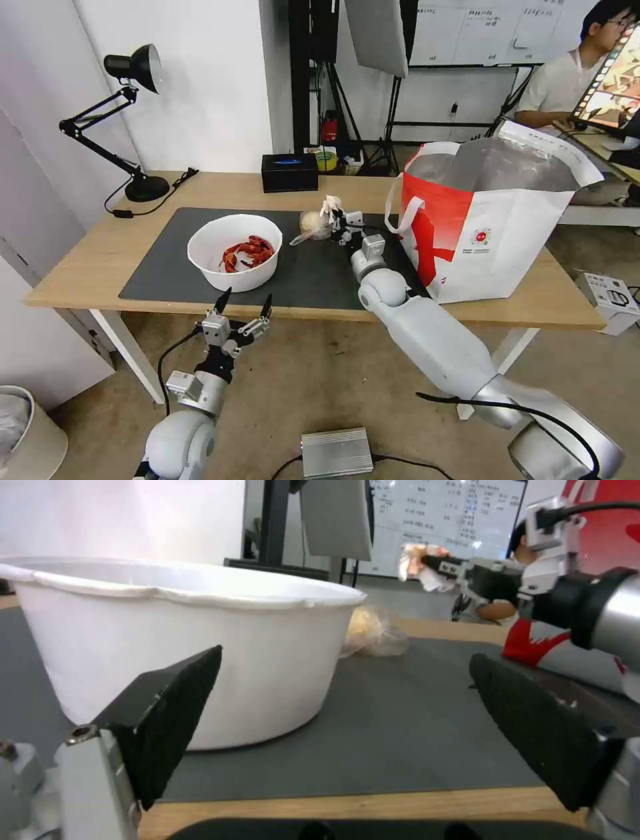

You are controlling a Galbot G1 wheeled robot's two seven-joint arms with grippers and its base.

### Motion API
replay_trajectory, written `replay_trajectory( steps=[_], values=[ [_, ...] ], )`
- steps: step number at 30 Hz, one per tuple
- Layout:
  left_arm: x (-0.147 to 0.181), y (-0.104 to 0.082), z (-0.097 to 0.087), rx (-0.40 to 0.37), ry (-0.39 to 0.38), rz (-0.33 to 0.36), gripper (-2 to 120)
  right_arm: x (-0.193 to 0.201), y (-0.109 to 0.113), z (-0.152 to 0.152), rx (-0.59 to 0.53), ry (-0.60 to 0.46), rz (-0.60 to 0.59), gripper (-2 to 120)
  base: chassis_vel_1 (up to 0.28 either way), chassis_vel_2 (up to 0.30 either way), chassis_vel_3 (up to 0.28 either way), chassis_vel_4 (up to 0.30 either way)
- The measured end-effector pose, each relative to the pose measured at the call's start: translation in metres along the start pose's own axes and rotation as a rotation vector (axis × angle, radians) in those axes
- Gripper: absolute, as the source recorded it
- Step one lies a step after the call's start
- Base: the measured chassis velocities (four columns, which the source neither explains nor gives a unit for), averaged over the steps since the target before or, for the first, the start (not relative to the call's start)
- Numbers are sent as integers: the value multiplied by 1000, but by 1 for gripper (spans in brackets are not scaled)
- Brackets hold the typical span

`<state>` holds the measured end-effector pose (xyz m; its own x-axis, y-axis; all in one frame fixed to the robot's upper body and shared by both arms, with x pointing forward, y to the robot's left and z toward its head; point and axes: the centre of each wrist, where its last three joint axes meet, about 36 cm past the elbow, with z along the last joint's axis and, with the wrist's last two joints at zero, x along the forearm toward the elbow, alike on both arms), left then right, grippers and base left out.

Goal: Pick up the trash from the table and place it into the takeout bag.

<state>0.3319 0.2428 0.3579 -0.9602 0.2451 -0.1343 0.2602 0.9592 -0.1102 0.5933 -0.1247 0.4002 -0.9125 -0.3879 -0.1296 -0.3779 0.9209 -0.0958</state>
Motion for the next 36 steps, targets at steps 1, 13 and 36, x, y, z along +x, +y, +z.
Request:
replay_trajectory(
  steps=[1, 13, 36],
  values=[
    [0, 1, 0, -1, 0, -1, 100, 2, 0, -1, 19, -19, -14, 0, 0, 0, 0, 0],
    [4, 5, -2, -7, -2, -10, 100, 27, 1, -17, 86, -156, -82, 0, 0, 0, 0, 0],
    [7, -1, 6, -11, 27, 6, 100, 169, -23, -11, 163, -223, -138, 0, 0, 0, 0, 0]
  ],
)
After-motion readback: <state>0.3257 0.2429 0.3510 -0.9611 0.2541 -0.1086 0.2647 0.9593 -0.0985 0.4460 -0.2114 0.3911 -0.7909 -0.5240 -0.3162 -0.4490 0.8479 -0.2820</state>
